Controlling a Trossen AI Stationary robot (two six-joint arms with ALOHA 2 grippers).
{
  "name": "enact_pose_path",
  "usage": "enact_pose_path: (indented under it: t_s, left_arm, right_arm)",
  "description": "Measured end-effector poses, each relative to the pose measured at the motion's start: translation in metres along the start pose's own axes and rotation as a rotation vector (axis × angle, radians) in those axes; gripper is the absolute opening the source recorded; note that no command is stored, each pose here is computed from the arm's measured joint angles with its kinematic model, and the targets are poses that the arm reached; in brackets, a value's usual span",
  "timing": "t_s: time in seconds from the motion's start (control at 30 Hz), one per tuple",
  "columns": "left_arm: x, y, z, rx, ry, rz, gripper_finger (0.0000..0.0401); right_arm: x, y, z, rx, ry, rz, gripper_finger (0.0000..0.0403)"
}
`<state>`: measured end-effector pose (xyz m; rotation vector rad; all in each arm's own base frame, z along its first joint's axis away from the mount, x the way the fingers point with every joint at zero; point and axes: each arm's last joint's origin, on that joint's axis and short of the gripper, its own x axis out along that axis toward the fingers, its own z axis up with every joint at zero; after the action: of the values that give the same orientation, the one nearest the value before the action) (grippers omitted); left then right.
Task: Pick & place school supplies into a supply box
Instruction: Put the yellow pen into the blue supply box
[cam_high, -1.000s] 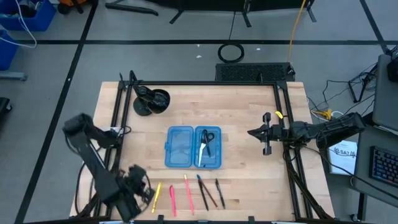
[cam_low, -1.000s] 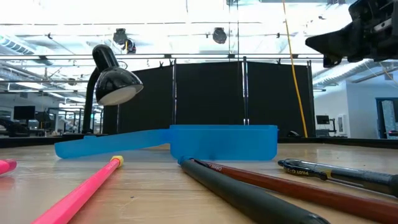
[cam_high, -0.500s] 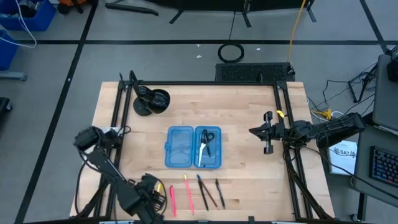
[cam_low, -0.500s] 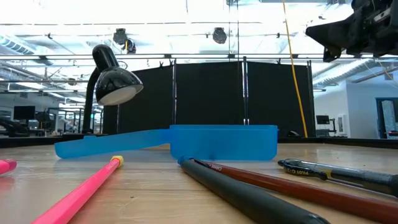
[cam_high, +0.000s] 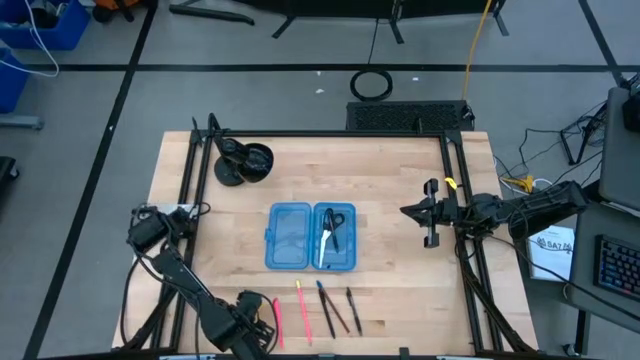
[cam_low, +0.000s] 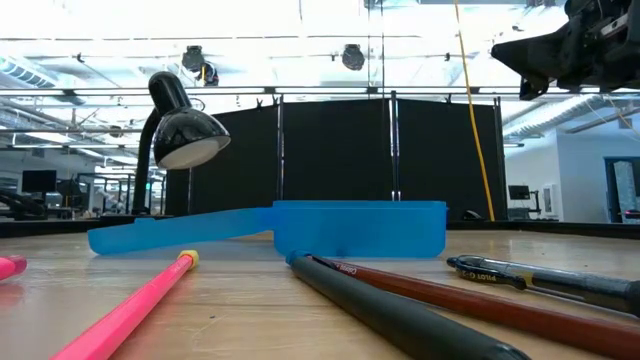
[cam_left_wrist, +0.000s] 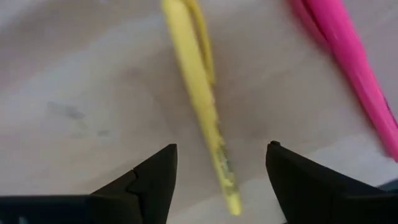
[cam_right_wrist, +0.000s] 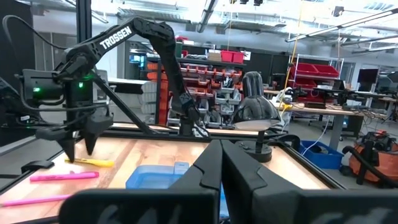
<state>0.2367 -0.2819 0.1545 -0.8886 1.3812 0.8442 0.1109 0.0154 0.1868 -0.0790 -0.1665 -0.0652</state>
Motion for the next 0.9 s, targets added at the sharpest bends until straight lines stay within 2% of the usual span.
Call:
enact_pose_path:
  t_s: [0.1, 0.23, 0.33, 0.47, 0.7, 0.8, 0.9]
  left_arm:
    - [0.012, -0.006, -0.003, 0.017, 0.038, 0.002, 0.0246]
    - [0.028, -0.009, 0.000, 0.004, 0.081, 0.069, 0.0244]
    - [0.031, -0.010, 0.002, 0.004, 0.086, 0.081, 0.0226]
    - [0.031, -0.008, 0.002, -0.005, 0.062, 0.080, 0.0169]
    - [0.031, -0.006, 0.003, 0.033, 0.041, 0.096, 0.0028]
    - [0.031, -0.006, 0.004, 0.038, 0.026, 0.086, 0.0023]
    - [0.030, -0.006, 0.004, 0.062, 0.027, 0.087, 0.0045]
  right_arm:
    - [0.000, 0.000, 0.000, -0.001, 0.001, 0.000, 0.0000]
    - [0.000, 0.000, -0.001, -0.003, 0.006, 0.001, 0.0000]
    - [0.000, 0.000, -0.002, -0.003, 0.015, 0.002, 0.0000]
    - [0.001, 0.001, -0.002, 0.016, 0.023, 0.002, 0.0000]
    - [0.001, 0.001, -0.003, 0.045, 0.024, 0.003, 0.0000]
    - [0.001, 0.001, -0.002, 0.049, 0.023, 0.003, 0.0000]
    - [0.001, 0.001, -0.002, 0.049, 0.023, 0.004, 0.0000]
